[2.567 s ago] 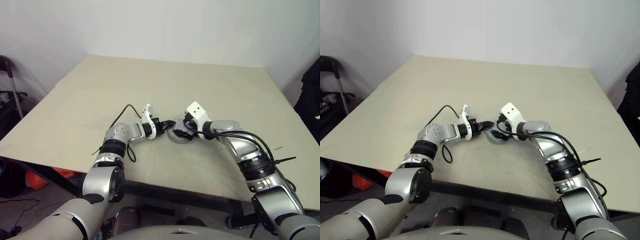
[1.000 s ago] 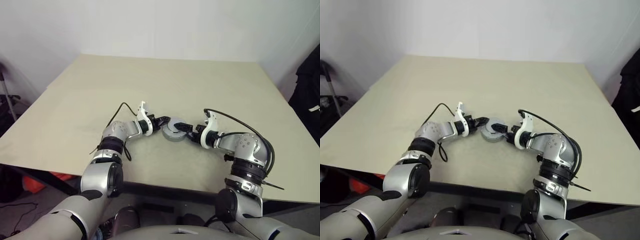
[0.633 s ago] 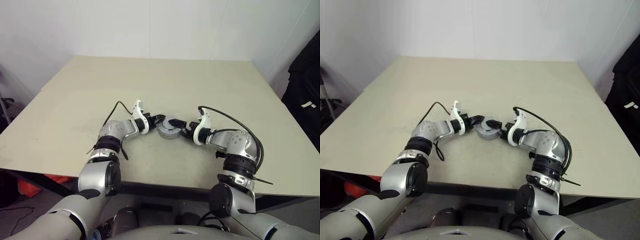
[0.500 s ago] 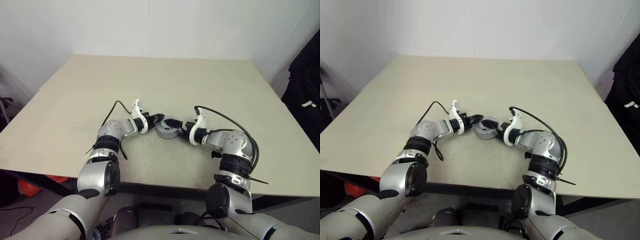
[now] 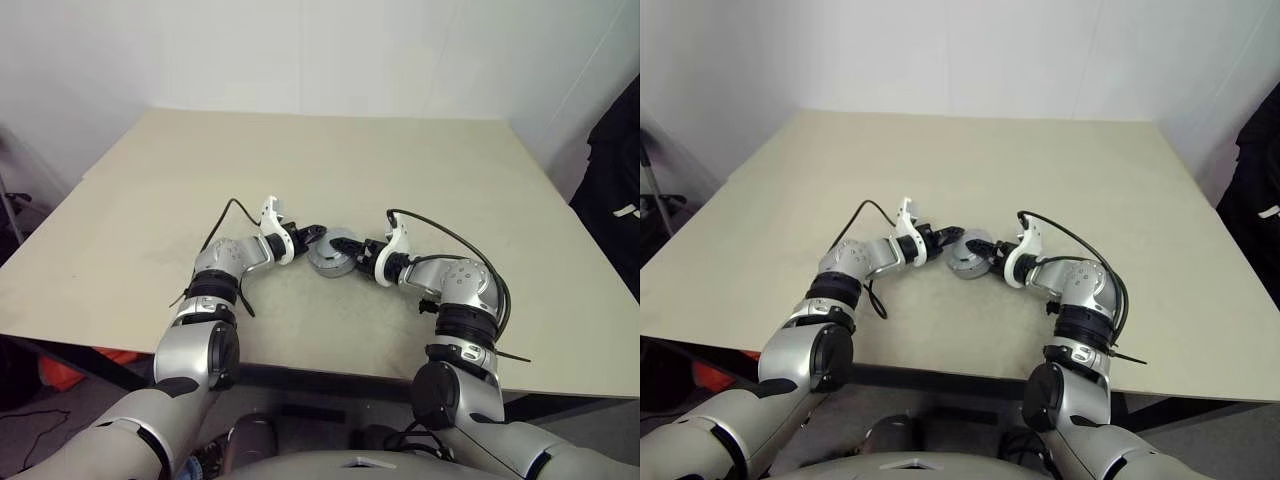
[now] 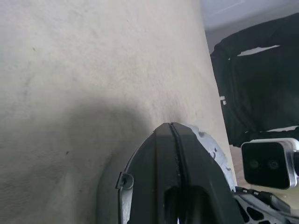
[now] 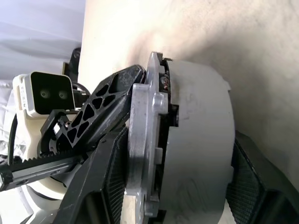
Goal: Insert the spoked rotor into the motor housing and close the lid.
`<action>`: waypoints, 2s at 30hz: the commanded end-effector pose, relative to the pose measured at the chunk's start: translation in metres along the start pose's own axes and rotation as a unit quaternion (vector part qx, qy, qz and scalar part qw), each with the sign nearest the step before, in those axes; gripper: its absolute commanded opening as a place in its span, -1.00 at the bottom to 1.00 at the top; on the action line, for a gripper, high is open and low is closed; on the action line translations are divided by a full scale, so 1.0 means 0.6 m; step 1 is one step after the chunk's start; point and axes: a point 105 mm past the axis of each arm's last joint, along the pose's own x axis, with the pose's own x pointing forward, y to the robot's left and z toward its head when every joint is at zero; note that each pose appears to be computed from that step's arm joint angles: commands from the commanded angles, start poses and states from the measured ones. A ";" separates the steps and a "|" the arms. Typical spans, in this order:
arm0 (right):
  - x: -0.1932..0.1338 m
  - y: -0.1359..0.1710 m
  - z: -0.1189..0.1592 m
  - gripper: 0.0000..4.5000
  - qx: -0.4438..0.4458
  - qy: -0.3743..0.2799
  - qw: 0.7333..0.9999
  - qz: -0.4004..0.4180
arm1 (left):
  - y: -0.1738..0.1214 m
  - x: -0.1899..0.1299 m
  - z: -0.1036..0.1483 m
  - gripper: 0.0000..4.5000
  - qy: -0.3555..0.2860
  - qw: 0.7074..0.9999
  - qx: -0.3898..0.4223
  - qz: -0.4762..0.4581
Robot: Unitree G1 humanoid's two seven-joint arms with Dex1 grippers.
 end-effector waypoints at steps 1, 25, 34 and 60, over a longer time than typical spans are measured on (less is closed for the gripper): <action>0.012 0.023 -0.006 0.06 -0.010 0.019 1.000 0.019 | 0.010 0.009 -0.028 -0.99 0.027 0.999 -0.009 0.016; -0.021 0.158 0.108 0.06 0.043 -0.083 0.982 0.162 | -0.029 -0.127 0.076 -0.91 -0.171 0.972 -0.066 -0.149; -0.023 0.201 0.115 0.06 0.029 -0.060 0.978 0.196 | -0.052 -0.168 0.059 0.35 -0.177 0.950 -0.122 -0.227; -0.022 0.209 0.085 0.06 -0.014 -0.021 0.984 0.179 | -0.091 -0.100 0.049 0.25 -0.127 0.943 -0.149 -0.269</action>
